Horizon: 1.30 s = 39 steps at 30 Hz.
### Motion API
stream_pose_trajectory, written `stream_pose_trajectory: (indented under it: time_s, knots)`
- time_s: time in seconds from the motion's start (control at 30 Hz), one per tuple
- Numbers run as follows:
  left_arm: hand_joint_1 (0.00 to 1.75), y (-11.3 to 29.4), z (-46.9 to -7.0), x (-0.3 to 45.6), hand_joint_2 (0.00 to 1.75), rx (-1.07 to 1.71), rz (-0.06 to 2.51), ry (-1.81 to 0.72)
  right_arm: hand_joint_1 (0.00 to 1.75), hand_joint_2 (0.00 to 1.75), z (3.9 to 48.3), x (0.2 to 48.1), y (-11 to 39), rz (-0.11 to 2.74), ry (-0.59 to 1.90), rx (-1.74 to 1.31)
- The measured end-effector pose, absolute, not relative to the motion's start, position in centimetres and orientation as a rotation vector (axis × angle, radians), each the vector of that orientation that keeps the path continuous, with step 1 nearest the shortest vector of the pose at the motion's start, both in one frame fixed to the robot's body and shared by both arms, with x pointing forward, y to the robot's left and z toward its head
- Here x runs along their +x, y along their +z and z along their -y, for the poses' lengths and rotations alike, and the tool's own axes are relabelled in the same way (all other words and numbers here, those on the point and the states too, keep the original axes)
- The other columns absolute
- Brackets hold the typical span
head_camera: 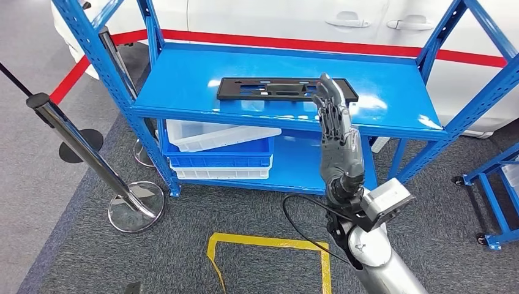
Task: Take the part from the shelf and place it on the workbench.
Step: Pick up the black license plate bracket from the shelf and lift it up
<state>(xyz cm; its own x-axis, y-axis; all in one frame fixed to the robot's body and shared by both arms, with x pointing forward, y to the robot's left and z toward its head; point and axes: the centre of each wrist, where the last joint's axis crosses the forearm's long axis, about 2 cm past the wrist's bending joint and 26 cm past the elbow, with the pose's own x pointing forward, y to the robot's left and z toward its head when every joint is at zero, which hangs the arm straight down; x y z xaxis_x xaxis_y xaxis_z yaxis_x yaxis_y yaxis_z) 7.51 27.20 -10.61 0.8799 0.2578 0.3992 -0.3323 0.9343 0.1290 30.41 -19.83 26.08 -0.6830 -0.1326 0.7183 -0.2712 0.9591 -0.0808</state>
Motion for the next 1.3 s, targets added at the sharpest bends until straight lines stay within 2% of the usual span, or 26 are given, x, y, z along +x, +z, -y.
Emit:
stream_pose_trajectory:
  time_s: [0.93, 1.3]
  knots:
    - [0.0, -10.6, -27.0, 7.6, 0.0, 0.183, 0.38, 0.26, 0.0, 0.0, 20.6, 29.0, 25.2, 2.296, 0.244, 0.237]
    - [0.0, -10.5, -26.2, 8.1, 0.0, 0.174, 0.413, 0.198, 0.0, 0.0, 20.9, 29.6, 25.9, 2.285, 0.338, 0.242]
